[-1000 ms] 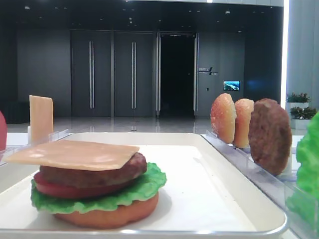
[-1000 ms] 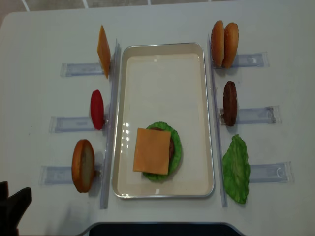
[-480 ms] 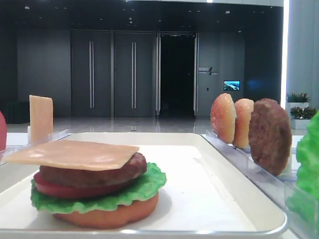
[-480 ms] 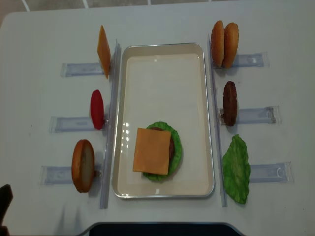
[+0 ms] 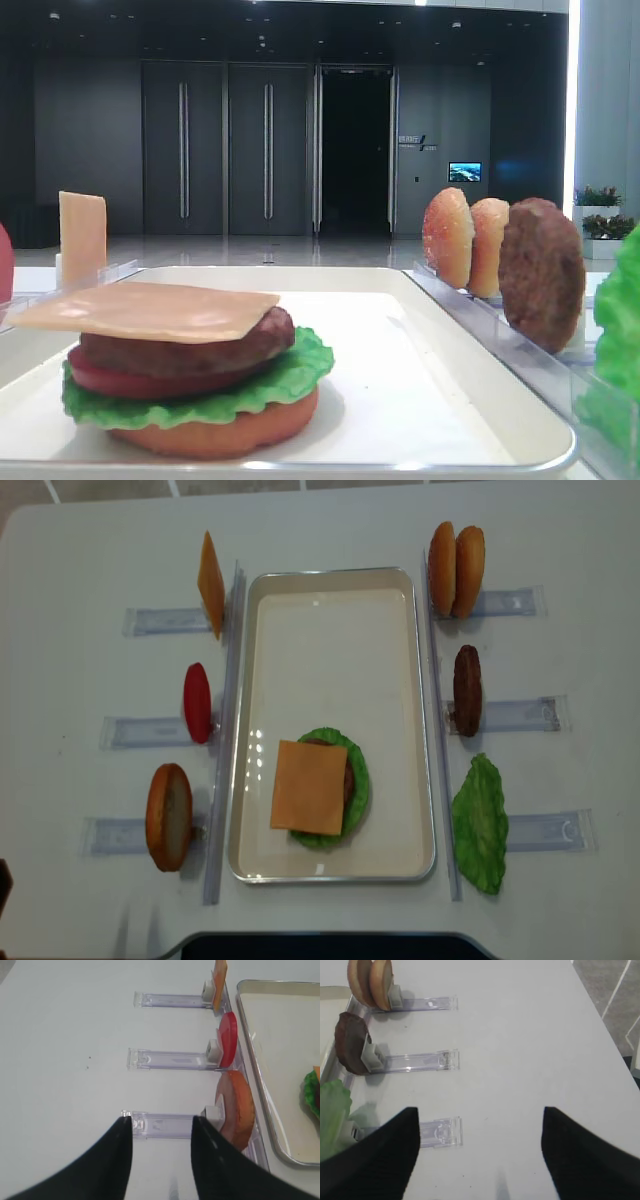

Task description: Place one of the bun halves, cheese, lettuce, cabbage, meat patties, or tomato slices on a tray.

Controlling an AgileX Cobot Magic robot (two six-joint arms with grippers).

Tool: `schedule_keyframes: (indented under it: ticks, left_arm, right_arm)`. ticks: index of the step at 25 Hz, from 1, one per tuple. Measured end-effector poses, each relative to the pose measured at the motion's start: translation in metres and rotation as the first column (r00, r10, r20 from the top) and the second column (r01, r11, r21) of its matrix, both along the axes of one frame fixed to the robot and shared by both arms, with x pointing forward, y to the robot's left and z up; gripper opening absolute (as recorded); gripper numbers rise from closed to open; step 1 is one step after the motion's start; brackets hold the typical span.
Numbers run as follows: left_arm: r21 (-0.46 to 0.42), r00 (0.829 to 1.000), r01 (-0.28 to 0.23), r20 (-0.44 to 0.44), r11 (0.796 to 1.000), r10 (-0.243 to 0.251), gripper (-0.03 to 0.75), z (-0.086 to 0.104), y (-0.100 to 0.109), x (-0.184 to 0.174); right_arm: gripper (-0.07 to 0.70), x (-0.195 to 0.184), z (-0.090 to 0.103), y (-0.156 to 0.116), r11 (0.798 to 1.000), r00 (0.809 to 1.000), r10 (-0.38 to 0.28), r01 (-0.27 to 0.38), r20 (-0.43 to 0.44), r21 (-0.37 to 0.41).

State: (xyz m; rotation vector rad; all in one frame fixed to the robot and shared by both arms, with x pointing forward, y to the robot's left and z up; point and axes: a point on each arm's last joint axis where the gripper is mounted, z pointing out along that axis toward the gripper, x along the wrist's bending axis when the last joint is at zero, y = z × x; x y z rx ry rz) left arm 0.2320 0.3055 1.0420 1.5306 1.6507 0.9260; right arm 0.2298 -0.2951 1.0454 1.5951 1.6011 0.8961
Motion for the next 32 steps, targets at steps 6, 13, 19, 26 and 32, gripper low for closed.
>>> schedule_keyframes:
  ticks: [6,13,19,26,32]
  left_arm:
    - [0.0,1.0,0.0,0.001,1.0,0.0,0.275,0.0,0.0,-0.0001]
    - [0.0,1.0,0.0,0.001,1.0,0.0,0.218,0.0,0.0,-0.0001]
    - [0.0,1.0,0.0,0.001,1.0,0.0,0.18,0.0,0.0,-0.0001]
    - [0.0,1.0,0.0,0.001,1.0,0.0,0.133,0.0,0.0,-0.0001]
    - [0.0,1.0,0.0,0.001,1.0,0.0,0.098,0.0,0.0,-0.0001]
  right_arm:
    - [0.515,0.0,0.0,0.0,1.0,1.0,0.0,0.0,0.0,0.0]
    - [0.515,0.0,0.0001,0.0,1.0,1.0,0.0,0.0,0.001,0.0]
    - [0.515,0.0,0.0001,0.0,1.0,1.0,0.0,0.0,0.001,0.0]
    - [0.515,0.0,0.0001,0.0,1.0,1.0,0.0,0.0,0.001,0.0]
    - [0.515,0.0,0.0001,0.0,1.0,1.0,0.0,0.0,0.001,0.0]
